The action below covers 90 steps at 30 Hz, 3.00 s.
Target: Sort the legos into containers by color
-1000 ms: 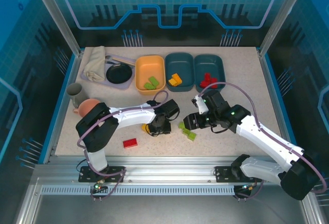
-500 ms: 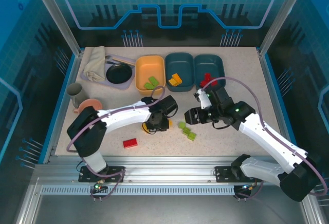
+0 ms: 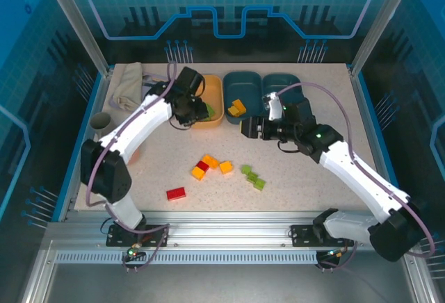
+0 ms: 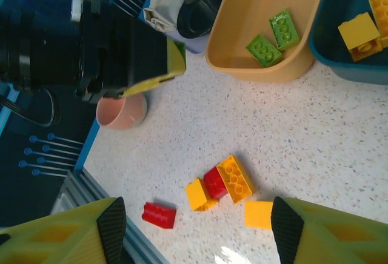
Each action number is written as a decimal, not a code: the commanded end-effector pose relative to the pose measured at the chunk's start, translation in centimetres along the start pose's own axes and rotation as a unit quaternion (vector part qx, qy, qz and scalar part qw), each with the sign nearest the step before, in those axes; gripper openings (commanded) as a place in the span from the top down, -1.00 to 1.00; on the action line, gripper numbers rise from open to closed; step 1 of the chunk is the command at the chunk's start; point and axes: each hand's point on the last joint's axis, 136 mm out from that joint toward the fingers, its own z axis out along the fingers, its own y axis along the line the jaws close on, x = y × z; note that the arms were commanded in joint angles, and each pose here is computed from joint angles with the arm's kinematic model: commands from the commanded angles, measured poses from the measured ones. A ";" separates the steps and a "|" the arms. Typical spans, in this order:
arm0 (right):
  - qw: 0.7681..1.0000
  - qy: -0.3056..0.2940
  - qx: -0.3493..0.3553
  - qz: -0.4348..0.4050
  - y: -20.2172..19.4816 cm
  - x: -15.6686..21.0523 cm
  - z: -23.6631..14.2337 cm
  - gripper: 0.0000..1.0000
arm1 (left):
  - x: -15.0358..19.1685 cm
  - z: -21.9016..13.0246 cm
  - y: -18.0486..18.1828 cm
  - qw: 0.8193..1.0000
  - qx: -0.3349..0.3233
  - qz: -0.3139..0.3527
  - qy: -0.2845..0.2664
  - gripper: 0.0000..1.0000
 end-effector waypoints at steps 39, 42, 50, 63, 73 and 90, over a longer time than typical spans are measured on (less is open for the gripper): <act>0.993 0.092 0.069 -0.041 -2.2 -0.3 4.4 -0.34 | -9.0 3.5 -0.7 0.999 -0.035 -0.026 -0.009 -0.17; 0.987 0.113 0.077 -0.079 -1.7 1.9 4.4 -0.34 | -7.6 -0.1 -0.6 0.999 -0.011 -0.037 -0.023 -0.24; 0.954 0.182 0.056 -0.230 2.8 9.2 5.7 -0.34 | 0.5 -7.4 6.2 0.995 -0.004 -0.082 -0.050 -0.35; 0.826 0.330 -0.029 -0.457 9.5 23.9 13.5 -0.93 | 15.2 -15.2 21.6 0.965 -0.036 -0.230 -0.120 -0.45; 0.796 0.369 0.035 -0.478 7.3 25.8 19.7 -1.00 | 16.2 -18.0 22.6 0.961 -0.012 -0.233 -0.150 -0.44; 0.774 0.385 0.148 -0.481 3.5 26.2 23.5 -0.40 | 17.0 -18.6 22.9 0.959 0.005 -0.240 -0.153 -0.42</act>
